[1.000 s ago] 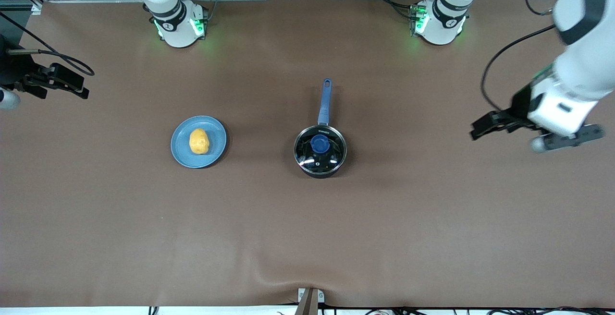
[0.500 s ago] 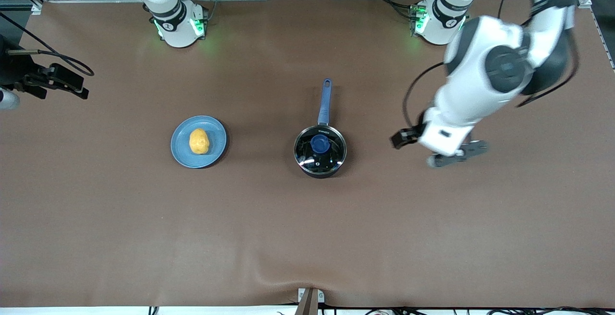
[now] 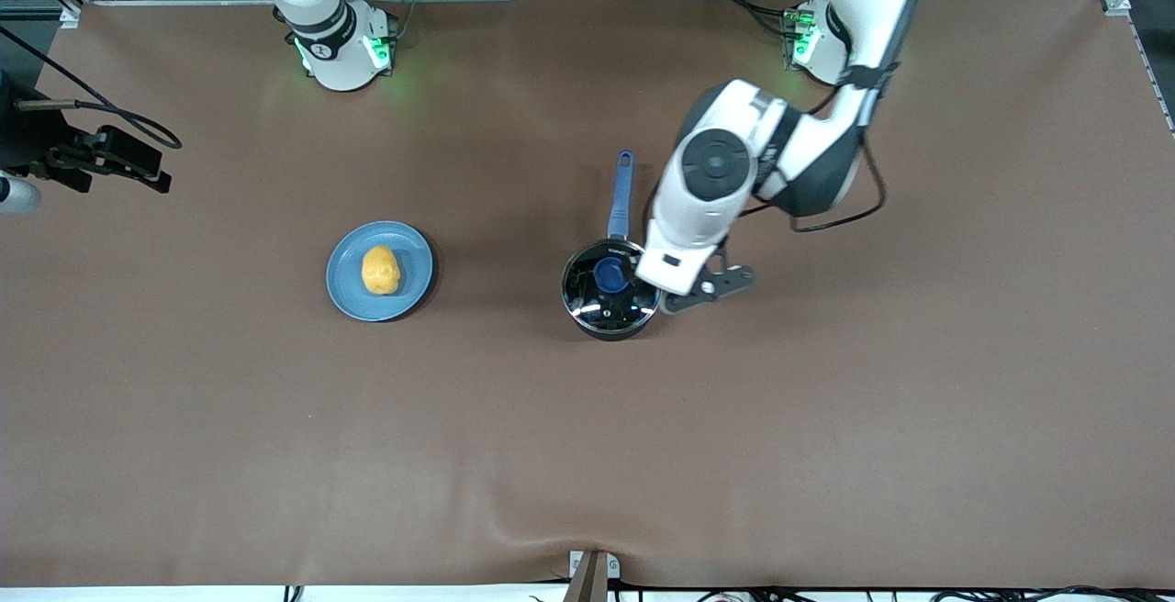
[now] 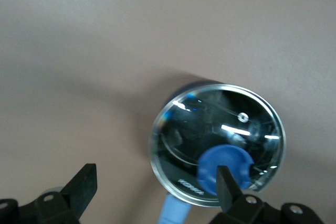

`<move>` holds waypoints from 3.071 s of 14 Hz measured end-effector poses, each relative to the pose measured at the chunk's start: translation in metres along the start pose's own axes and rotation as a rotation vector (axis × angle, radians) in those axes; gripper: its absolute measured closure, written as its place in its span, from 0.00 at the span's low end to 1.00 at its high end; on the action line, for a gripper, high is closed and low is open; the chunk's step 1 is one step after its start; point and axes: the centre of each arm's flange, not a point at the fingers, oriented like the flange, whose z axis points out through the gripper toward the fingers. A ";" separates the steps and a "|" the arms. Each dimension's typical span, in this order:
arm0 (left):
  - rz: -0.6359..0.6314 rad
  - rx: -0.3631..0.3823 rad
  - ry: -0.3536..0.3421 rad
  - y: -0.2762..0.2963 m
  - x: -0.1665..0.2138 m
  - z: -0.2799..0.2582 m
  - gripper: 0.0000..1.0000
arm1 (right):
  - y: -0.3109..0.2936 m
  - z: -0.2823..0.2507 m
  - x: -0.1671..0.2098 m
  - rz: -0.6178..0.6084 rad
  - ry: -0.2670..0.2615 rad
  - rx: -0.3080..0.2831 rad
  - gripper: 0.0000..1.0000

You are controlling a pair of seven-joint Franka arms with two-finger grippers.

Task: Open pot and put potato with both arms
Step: 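Reach the left gripper over the pot to the blue lid knob, then close the left gripper on the blue lid knob, then lift the lid aside with the left gripper while the right gripper reaches the potato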

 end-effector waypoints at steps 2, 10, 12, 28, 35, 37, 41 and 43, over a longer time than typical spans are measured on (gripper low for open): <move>-0.016 -0.015 0.015 0.017 -0.009 0.000 0.00 | -0.001 0.000 0.000 -0.001 0.000 0.000 0.00; 0.032 -0.013 0.063 0.045 -0.023 0.063 0.00 | -0.002 0.002 0.001 -0.003 -0.002 0.000 0.00; 0.038 -0.014 0.065 0.048 -0.026 0.067 0.00 | -0.002 0.002 0.002 -0.004 -0.001 0.000 0.00; 0.061 -0.001 0.067 0.056 -0.038 0.082 0.34 | -0.003 0.001 0.002 -0.005 0.006 0.001 0.00; 0.048 0.012 0.073 0.050 -0.028 0.059 0.44 | -0.003 0.003 0.003 -0.006 0.003 0.002 0.00; 0.028 0.018 0.092 0.038 -0.013 0.020 0.44 | -0.004 0.009 0.007 -0.007 -0.008 0.002 0.00; -0.025 0.001 0.112 -0.034 0.066 -0.068 0.44 | -0.009 0.022 0.014 -0.019 -0.032 0.002 0.00; -0.029 -0.004 0.112 -0.094 0.119 -0.106 0.44 | -0.014 0.030 0.016 -0.025 -0.051 0.016 0.00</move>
